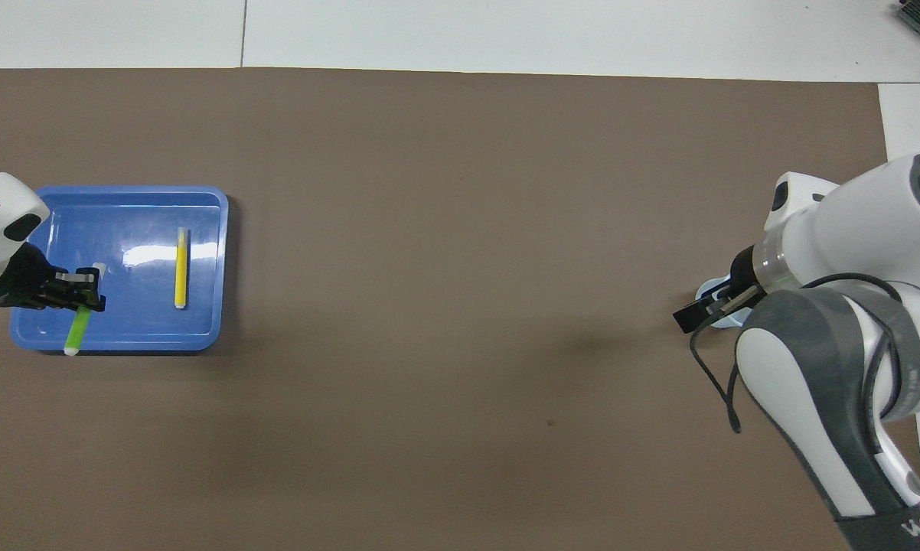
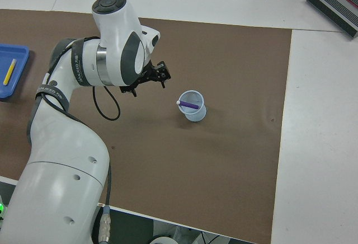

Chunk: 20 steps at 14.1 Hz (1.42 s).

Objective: Right arm passes pens to left for tray arrangement
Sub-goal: 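Lower the green pen into the tray while the right gripper withdraws, then release the green pen beside the yellow pen and lift the left gripper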

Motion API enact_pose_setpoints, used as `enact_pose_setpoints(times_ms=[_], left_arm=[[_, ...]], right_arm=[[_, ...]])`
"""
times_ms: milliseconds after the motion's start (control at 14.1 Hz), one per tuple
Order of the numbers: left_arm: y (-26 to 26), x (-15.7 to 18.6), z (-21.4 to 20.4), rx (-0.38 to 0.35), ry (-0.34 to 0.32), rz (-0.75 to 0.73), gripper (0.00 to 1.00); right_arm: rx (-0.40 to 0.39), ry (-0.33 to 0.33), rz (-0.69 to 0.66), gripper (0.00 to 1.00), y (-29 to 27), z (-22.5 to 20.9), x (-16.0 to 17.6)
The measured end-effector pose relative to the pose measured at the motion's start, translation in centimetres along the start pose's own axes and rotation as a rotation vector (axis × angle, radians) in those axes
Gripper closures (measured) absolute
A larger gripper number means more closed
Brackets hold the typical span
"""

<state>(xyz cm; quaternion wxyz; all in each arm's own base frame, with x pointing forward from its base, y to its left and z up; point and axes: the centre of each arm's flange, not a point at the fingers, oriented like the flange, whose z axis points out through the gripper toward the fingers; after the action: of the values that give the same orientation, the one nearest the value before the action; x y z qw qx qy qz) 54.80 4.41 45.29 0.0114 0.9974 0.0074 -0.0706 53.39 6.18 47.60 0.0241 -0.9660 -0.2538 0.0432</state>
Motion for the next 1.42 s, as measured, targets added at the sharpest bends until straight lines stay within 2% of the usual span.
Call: enact_pose_setpoints(times_ms=[142,213,356,498,569,640,782,925,996,1067,1209,1280,1422], left_arm=[[-1.2,1.3,1.8,0.029,0.014,0.032,0.81],[-1.6,1.9,2.7,0.035,0.019,0.038,0.81],[-2.2,3.1,4.6,0.049,0.031,0.047,0.81],[-2.4,4.2,6.5,0.058,0.043,0.054,0.81],[-2.4,4.7,7.3,0.059,0.050,0.057,0.81],[-2.4,5.1,8.0,0.060,0.058,0.059,0.81],[-2.4,5.9,9.5,0.059,0.068,0.061,0.81],[-2.5,6.4,10.7,0.059,0.075,0.063,0.81],[-2.5,6.6,11.1,0.058,0.078,0.064,0.81],[-2.4,6.7,11.5,0.058,0.078,0.065,0.81],[-2.3,6.8,12.2,0.057,0.083,0.068,0.81],[-2.2,6.7,12.7,0.057,0.089,0.071,0.81],[-1.9,6.3,14.3,0.072,0.098,0.090,0.81]], right_arm=[[-0.019,0.019,-0.035,0.00,1.4,0.9,-0.5],[-0.024,0.023,-0.042,0.07,1.6,1.5,-0.5],[-0.036,0.022,-0.043,0.11,1.8,2.7,-0.7],[-0.041,0.024,-0.027,0.30,2.7,3.9,-1.4],[-0.040,0.024,-0.015,0.30,3.2,4.4,-1.7],[-0.036,0.018,0.001,0.30,3.9,5.0,-2.3],[-0.024,0.006,0.064,0.40,5.1,6.3,-3.2],[-0.015,-0.009,0.151,0.40,5.1,7.7,-3.6],[-0.013,-0.014,0.186,0.47,4.9,8.1,-3.7],[-0.012,-0.018,0.216,0.50,4.6,8.3,-3.6],[-0.013,-0.019,0.249,0.50,4.3,8.3,-3.5],[-0.013,-0.019,0.254,0.57,4.3,8.4,-3.5],[-0.014,-0.015,0.261,0.60,4.4,8.4,-3.5]])
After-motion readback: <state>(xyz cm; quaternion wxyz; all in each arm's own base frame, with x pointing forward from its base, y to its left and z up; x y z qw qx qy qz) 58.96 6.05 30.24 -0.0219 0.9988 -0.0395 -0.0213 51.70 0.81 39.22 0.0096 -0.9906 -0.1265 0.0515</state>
